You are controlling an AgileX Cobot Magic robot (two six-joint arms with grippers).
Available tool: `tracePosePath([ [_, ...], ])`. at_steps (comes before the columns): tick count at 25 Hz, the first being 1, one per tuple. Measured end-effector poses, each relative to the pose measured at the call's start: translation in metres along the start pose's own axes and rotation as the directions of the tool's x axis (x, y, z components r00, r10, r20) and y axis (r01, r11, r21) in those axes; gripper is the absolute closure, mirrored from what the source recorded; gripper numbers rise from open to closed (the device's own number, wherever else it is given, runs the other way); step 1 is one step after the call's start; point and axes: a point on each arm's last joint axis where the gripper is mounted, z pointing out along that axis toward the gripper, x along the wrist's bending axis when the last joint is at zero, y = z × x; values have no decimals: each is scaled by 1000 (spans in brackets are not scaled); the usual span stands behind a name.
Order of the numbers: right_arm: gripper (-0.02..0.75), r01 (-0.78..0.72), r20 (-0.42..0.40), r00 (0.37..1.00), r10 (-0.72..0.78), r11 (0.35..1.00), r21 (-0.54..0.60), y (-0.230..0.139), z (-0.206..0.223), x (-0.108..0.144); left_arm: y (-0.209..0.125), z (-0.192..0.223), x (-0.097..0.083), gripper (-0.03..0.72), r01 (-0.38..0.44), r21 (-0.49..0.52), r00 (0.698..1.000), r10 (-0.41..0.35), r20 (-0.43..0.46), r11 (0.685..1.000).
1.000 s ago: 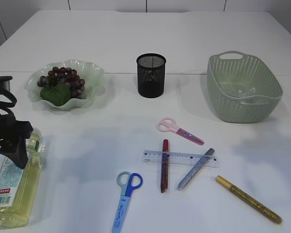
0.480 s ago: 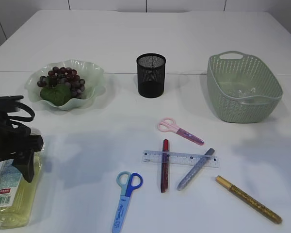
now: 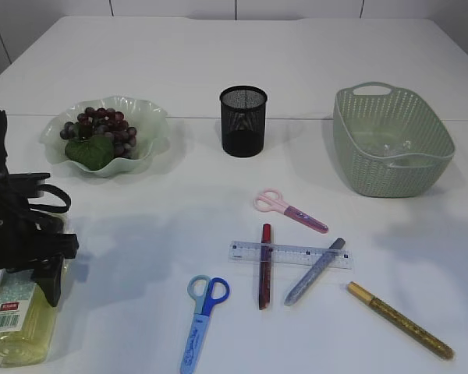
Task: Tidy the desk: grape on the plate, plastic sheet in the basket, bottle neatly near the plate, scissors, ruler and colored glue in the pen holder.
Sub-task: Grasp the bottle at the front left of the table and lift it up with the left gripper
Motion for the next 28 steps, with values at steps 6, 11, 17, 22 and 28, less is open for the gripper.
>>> tracePosePath([
  [6,225,0,0,1000,0,1000,0,0,0,0,5,12,-2,103,2,14,1000,-2,-8,1000],
  [11,225,0,0,1000,0,1000,-2,0,0,0,6,18,-2,149,3,25,1000,-2,-15,1000],
  [17,225,8,0,1000,-8,1000,-18,2,0,0,7,17,-2,261,3,26,1000,-2,-15,1000],
  [22,225,13,0,1000,-13,1000,-23,2,0,0,7,17,-2,263,3,26,1000,-2,-15,1000],
  [28,225,12,-1,1000,-12,1000,-25,2,0,0,7,17,-1,263,-9,17,1000,9,-26,1000],
])
